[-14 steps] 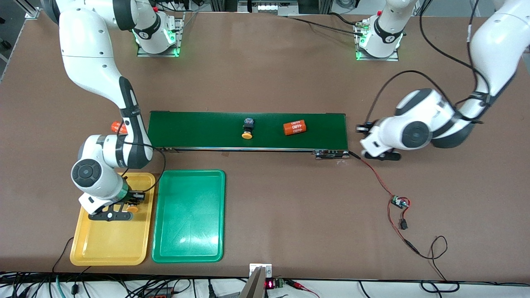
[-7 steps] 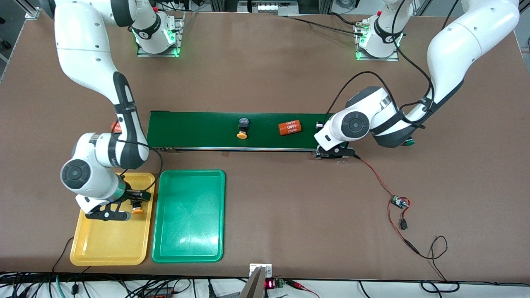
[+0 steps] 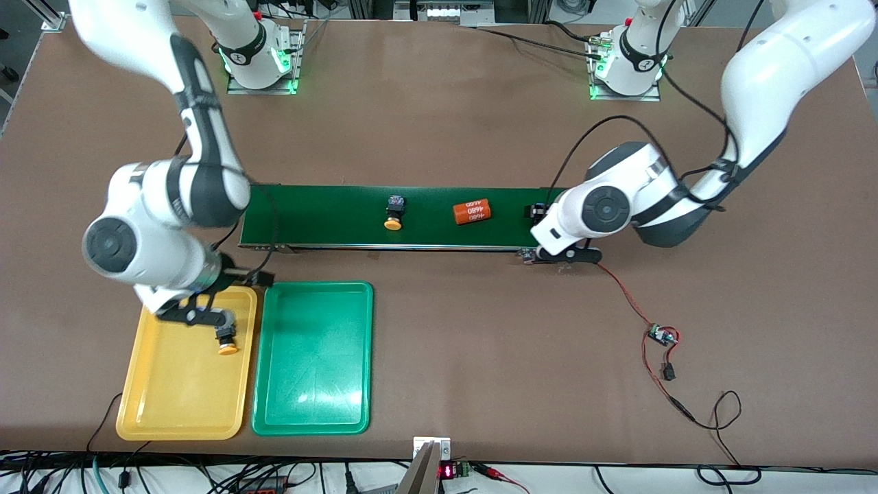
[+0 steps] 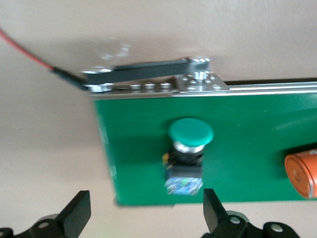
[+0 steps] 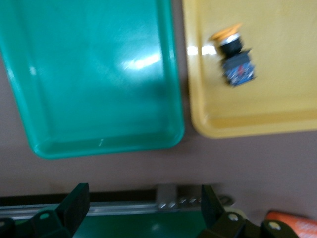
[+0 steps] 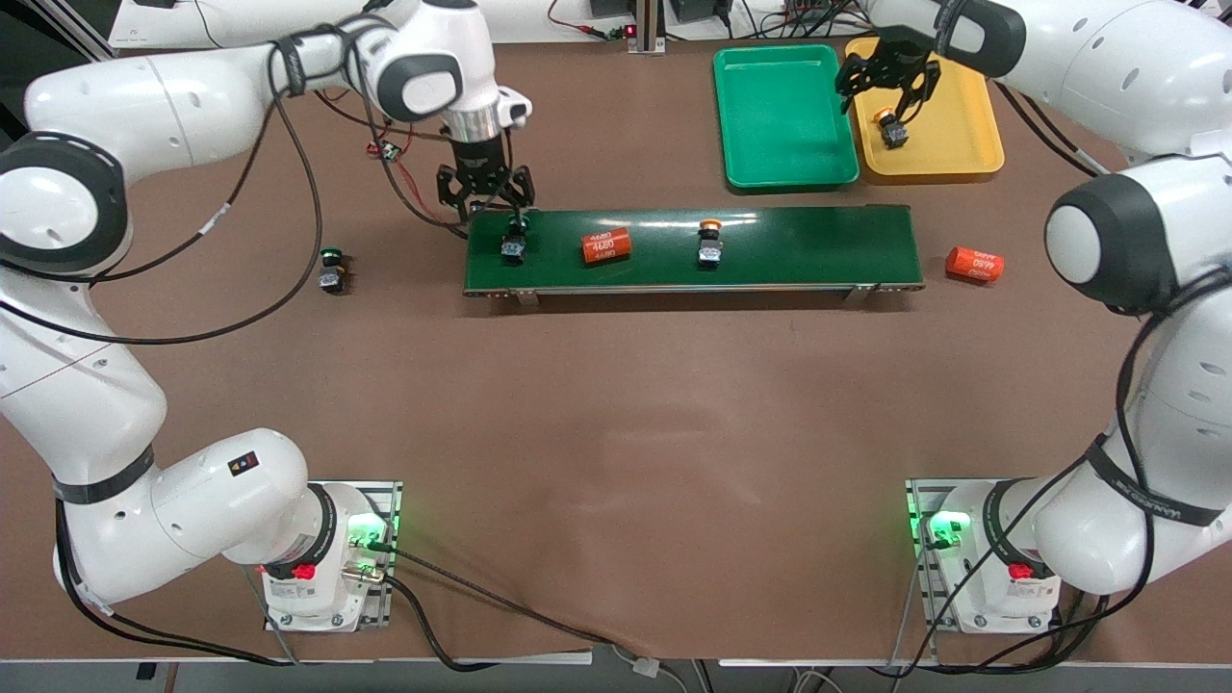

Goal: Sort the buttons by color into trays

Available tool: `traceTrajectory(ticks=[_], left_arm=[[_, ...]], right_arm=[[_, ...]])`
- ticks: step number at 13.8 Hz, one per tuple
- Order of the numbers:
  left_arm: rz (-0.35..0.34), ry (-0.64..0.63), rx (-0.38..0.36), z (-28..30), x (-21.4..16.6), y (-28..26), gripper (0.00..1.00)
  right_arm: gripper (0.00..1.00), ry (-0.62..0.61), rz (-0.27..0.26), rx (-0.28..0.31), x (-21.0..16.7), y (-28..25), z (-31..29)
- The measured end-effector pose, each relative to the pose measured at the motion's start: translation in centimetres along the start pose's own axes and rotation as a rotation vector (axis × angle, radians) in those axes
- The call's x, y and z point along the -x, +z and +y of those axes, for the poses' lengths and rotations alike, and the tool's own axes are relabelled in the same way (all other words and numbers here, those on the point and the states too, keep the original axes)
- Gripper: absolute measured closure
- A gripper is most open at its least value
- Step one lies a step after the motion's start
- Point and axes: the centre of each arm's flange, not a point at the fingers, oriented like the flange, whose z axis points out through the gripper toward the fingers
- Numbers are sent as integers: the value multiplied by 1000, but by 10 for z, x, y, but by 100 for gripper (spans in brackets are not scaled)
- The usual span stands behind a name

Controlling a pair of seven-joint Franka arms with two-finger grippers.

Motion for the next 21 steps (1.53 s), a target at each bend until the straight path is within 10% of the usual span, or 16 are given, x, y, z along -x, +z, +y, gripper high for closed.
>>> traceTrajectory(ticks=[5,9,15,21], left_arm=[[-12,-151,-25,-84,-23,-68,0],[-86,-266,-79,-189,-68,-22,0],[-193,-141,-12,-305,-60,51,0],[-138,-85,45,-304,-38,120,0]], right_arm=[[0,60,3,-9,105,35,-93],[0,105,-14,11,153,48,-150],[0,93,-54,66,173,84,-162],[0,90,-83,110,177,112,-161]])
